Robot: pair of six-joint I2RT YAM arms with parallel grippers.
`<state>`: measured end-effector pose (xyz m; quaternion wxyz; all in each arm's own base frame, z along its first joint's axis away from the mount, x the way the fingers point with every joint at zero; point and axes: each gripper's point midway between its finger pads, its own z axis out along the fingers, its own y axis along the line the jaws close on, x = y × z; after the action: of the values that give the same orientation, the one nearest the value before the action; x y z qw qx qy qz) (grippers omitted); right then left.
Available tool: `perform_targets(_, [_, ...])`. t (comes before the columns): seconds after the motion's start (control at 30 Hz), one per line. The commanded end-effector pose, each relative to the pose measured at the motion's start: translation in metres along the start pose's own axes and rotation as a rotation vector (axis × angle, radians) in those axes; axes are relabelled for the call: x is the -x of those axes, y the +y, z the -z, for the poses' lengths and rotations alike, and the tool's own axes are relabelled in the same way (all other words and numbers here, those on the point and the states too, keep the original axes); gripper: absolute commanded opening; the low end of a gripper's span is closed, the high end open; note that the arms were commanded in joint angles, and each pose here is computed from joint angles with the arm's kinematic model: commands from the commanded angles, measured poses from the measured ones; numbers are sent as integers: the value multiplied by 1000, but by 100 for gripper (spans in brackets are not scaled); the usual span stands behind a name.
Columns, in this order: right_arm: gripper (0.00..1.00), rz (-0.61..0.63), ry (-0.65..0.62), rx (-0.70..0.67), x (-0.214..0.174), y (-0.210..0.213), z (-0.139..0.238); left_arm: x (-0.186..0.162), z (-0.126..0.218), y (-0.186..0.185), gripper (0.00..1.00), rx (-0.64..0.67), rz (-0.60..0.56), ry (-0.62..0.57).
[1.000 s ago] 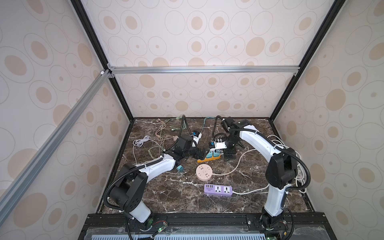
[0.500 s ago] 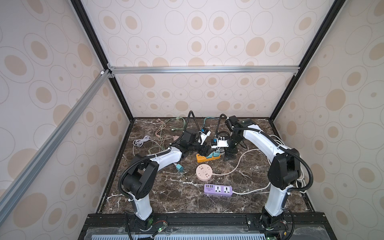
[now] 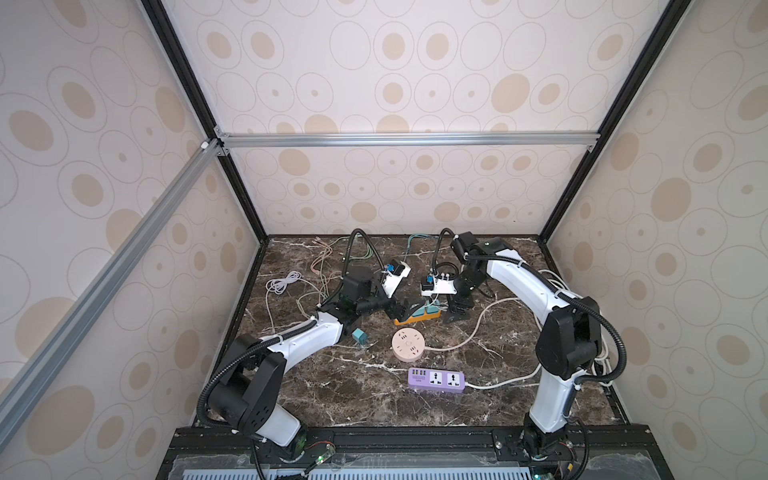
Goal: Insert the plug
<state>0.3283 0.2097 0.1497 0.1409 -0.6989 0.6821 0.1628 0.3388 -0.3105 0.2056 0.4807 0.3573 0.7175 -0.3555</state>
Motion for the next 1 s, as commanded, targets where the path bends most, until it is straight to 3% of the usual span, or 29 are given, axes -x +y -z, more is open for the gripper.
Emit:
perform_targets(0.0, [100, -45, -16, -34, -6, 4, 20, 11, -1, 25, 94, 133, 16, -44])
perform_targets(0.13, [100, -115, -142, -271, 6, -15, 43, 0, 10, 60, 98, 338, 173, -48])
perform_targets(0.2, [100, -243, -227, -441, 10, -32, 61, -10, 19, 67, 98, 403, 261, -51])
perform_targets(0.33, [100, -647, -437, -740, -7, -52, 99, -38, 32, 70, 97, 470, 433, -13])
perform_targets(0.4, [100, -870, -541, -817, -26, -47, 108, -53, 36, 67, 93, 482, 494, 15])
perform_targets(0.5, [100, -1081, -650, -762, -39, -27, 98, -70, 39, 62, 92, 493, 580, 64])
perform_targets(0.63, [87, -1356, -777, -637, -51, -6, 73, -90, 34, 54, 88, 477, 717, 115])
perform_targets(0.77, [76, -1536, -933, -473, -54, 4, 38, -101, 23, 43, 82, 403, 858, 103])
perform_targets(0.97, [68, -1725, -882, -377, -72, 9, -13, -107, 2, 37, 77, 340, 936, 111])
